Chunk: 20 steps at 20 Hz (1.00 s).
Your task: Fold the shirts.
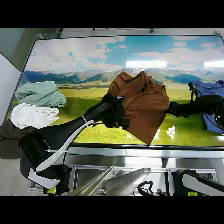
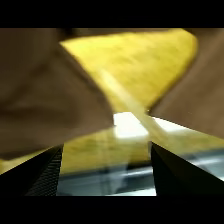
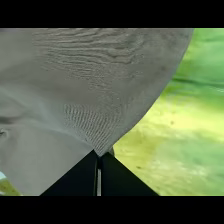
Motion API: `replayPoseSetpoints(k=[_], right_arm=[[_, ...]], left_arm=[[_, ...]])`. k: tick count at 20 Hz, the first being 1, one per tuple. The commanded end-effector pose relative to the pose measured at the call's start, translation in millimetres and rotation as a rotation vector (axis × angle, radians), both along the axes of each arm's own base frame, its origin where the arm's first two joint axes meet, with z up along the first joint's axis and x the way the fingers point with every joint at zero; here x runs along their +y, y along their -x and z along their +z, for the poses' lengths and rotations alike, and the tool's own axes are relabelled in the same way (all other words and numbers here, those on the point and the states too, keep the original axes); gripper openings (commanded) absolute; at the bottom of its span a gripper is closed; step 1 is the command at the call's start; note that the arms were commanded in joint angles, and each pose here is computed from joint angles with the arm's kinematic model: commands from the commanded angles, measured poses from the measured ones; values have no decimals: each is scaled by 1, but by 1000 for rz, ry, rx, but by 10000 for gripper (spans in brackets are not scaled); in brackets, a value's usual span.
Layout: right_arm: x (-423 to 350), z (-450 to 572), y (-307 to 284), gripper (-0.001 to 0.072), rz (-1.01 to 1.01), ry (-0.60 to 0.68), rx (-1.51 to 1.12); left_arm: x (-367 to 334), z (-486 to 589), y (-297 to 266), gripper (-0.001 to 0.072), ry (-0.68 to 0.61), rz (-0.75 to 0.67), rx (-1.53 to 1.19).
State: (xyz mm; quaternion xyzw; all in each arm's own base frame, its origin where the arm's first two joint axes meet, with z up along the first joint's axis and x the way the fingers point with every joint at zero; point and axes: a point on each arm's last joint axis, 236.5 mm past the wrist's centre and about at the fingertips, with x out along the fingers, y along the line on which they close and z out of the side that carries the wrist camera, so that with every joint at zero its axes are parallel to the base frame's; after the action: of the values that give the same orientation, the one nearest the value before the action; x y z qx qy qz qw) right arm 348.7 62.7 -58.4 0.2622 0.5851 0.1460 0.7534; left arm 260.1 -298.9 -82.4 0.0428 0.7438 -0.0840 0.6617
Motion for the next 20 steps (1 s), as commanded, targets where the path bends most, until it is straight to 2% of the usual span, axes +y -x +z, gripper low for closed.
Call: replayPoseSetpoints(k=[1, 7, 8, 9, 10, 13, 15, 17, 19, 20], right_arm=[[3, 2, 0, 22, 4, -14, -3], [3, 2, 0, 22, 4, -14, -3], [3, 2, 0, 22, 4, -15, -3], [3, 2, 0, 22, 4, -14, -3], [3, 2, 0, 22, 4, -14, -3], [4, 12, -3, 22, 5, -20, -24], [14, 66, -16, 21, 17, -120, -112], [21, 171, -36, 22, 50, -224, -321], [24, 305, -32, 22, 113, -215, -630], [27, 379, -18, 21, 132, -170, -813]], left_arm=[[51, 12, -25, 600, -170, 70, -6], [49, 8, -65, 598, -72, 145, -98], [47, 7, -67, 531, -64, 141, -106], [48, 4, -66, 156, -68, 108, -99], [50, -1, -62, 14, -83, 83, -81], [51, 9, -65, 11, -64, 29, -96], [56, 60, -80, 11, 19, 36, -188], [63, 153, -102, 11, 201, 114, -347], [86, 294, -113, 11, 464, 216, -624], [110, 375, -104, 11, 584, 262, -806]])
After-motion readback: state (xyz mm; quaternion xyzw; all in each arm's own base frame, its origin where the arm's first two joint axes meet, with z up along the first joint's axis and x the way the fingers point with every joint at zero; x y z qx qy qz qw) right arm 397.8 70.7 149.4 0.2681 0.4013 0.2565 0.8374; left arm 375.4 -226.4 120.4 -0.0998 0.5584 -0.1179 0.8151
